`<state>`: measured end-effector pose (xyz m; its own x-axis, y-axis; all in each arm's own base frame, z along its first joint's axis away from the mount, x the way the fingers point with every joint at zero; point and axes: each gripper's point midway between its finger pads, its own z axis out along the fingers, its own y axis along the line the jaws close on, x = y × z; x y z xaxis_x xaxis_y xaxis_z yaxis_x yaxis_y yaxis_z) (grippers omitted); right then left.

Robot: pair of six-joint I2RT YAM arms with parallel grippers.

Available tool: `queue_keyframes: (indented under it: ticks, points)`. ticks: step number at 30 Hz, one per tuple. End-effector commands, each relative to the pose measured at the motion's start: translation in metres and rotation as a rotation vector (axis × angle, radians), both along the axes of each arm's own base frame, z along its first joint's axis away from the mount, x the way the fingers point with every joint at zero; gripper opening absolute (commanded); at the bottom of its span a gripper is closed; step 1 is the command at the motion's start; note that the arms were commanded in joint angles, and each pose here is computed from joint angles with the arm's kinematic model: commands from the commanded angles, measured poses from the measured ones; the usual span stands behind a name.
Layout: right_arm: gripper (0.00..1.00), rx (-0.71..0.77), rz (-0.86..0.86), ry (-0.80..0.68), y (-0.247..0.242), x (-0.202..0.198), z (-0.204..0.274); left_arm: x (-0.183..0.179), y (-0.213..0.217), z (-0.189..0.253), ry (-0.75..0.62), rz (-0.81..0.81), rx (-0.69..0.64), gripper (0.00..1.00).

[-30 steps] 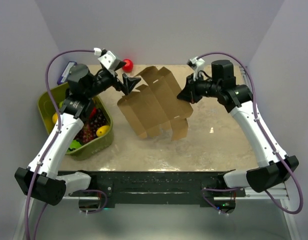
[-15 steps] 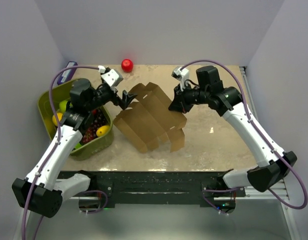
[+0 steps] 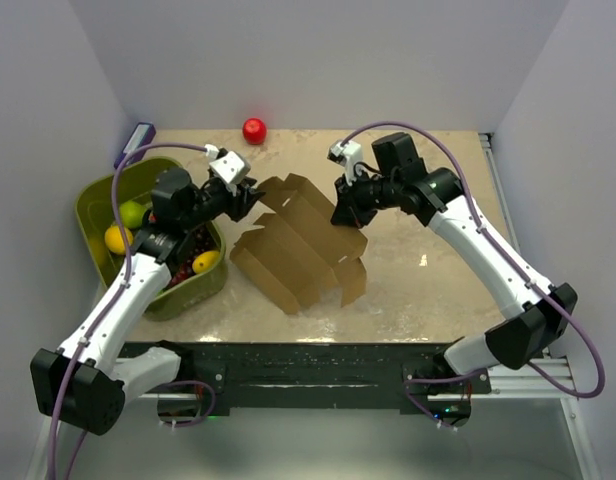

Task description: Fold the paper box

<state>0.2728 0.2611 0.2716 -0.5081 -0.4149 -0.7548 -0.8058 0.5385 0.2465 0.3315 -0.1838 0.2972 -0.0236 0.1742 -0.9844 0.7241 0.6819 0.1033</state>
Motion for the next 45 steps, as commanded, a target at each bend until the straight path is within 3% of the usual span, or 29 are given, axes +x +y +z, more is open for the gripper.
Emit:
queue_keyframes:
  ticks: [1, 3, 6, 9, 10, 14, 17, 21, 28, 39, 45]
  points:
    - [0.0, -0.003, -0.055, -0.108, -0.009, 0.009, 0.019, 0.005, 0.001, 0.002, -0.054, 0.027, -0.021, 0.29]
    - [0.01, -0.006, -0.069, -0.125, -0.011, 0.011, 0.023, 0.005, 0.0, 0.002, -0.054, 0.03, -0.035, 0.14]
    - [0.05, -0.003, -0.084, -0.129, -0.012, 0.012, 0.025, 0.005, -0.004, -0.005, -0.032, 0.019, -0.034, 0.01]
    - [0.31, 0.004, -0.125, -0.141, -0.015, 0.015, 0.029, 0.004, -0.006, -0.01, -0.007, 0.028, -0.046, 0.0]
    - [0.44, 0.004, -0.152, -0.138, -0.018, 0.016, 0.03, 0.006, -0.003, -0.014, 0.004, 0.054, -0.048, 0.0]
    - [0.77, 0.05, -0.284, -0.16, -0.025, 0.026, 0.043, 0.014, 0.012, -0.035, 0.072, 0.179, -0.068, 0.0]
    - [0.86, 0.149, -0.383, -0.169, -0.023, 0.035, 0.064, 0.015, 0.025, -0.052, 0.178, 0.305, -0.139, 0.0]
    - [0.88, 0.336, -0.451, -0.148, -0.011, 0.039, 0.089, 0.013, 0.036, -0.062, 0.243, 0.421, -0.27, 0.0]
    - [0.86, 0.614, -0.453, 0.016, 0.019, 0.035, 0.1, 0.011, 0.035, -0.07, 0.219, 0.494, -0.366, 0.0]
    - [0.84, 0.733, -0.668, 0.239, 0.049, 0.043, 0.057, 0.008, 0.027, -0.079, 0.147, 0.491, -0.339, 0.0]
    - [0.87, 0.755, -0.905, 0.369, 0.039, 0.061, 0.026, 0.001, 0.012, -0.081, 0.102, 0.446, -0.308, 0.0]
